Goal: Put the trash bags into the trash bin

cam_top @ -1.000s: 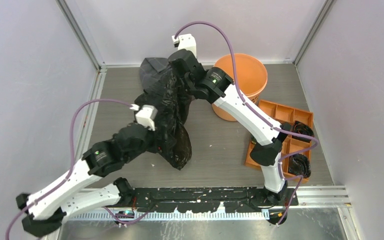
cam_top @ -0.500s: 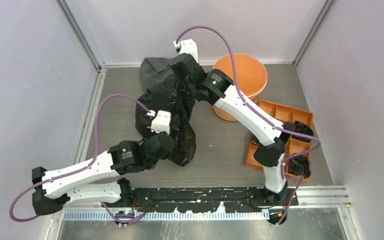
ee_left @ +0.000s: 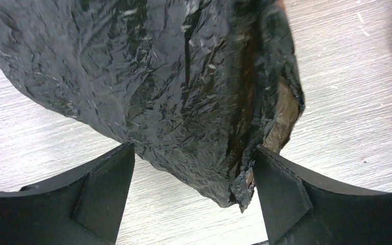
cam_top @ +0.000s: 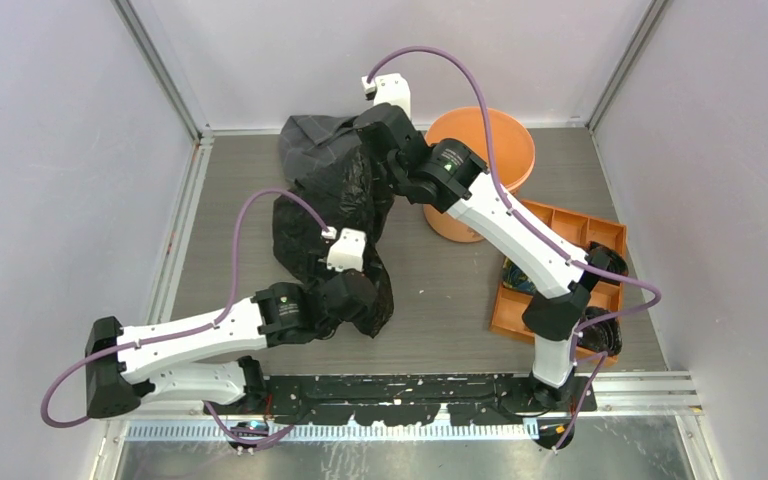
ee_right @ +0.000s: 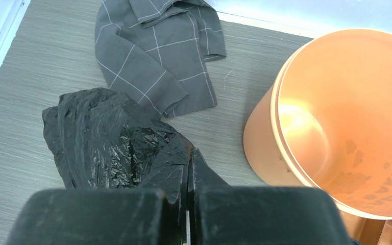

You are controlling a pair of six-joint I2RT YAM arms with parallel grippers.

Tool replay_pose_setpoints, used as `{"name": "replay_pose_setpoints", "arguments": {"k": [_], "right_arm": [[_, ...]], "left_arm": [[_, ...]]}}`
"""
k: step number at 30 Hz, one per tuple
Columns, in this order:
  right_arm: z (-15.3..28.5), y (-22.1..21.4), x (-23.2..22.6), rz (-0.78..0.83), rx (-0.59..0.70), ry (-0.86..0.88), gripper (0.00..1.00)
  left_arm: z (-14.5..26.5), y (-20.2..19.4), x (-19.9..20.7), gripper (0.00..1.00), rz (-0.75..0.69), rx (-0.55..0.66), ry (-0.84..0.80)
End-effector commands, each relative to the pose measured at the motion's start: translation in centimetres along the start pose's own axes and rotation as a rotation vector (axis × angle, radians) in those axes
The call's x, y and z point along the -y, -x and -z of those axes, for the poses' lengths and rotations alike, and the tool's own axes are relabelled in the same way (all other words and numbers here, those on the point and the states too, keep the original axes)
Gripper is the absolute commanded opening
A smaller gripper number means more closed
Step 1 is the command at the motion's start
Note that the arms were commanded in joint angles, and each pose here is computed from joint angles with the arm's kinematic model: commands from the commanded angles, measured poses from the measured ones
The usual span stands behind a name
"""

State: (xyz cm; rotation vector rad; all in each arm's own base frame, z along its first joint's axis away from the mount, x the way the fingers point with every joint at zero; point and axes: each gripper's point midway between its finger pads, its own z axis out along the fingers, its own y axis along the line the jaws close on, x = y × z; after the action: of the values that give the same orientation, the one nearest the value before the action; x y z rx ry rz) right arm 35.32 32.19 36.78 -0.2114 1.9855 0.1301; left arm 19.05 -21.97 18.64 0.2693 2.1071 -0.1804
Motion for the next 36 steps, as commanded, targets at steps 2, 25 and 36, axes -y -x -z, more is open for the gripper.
{"name": "replay_pose_setpoints", "arguments": {"k": [2, 25, 36], "right_arm": [[1.3, 2.0, 0.4, -0.054, 0.054, 0.013, 0.01], [3.4, -1.4, 2.9, -0.056, -0.013, 0.036, 0.15], [5.9, -2.4, 2.6, -0.064, -0.048, 0.158, 0.72]], "left_arm": [[-1.0, 0.6, 0.2, 0.87, 0.086, 0.070, 0.038], [-0.3, 7.7, -5.7, 0.00, 0.123, 0.107, 0.040], [-2.9, 13.2, -8.0, 0.00, 0.306, 0.027, -0.118]]}}
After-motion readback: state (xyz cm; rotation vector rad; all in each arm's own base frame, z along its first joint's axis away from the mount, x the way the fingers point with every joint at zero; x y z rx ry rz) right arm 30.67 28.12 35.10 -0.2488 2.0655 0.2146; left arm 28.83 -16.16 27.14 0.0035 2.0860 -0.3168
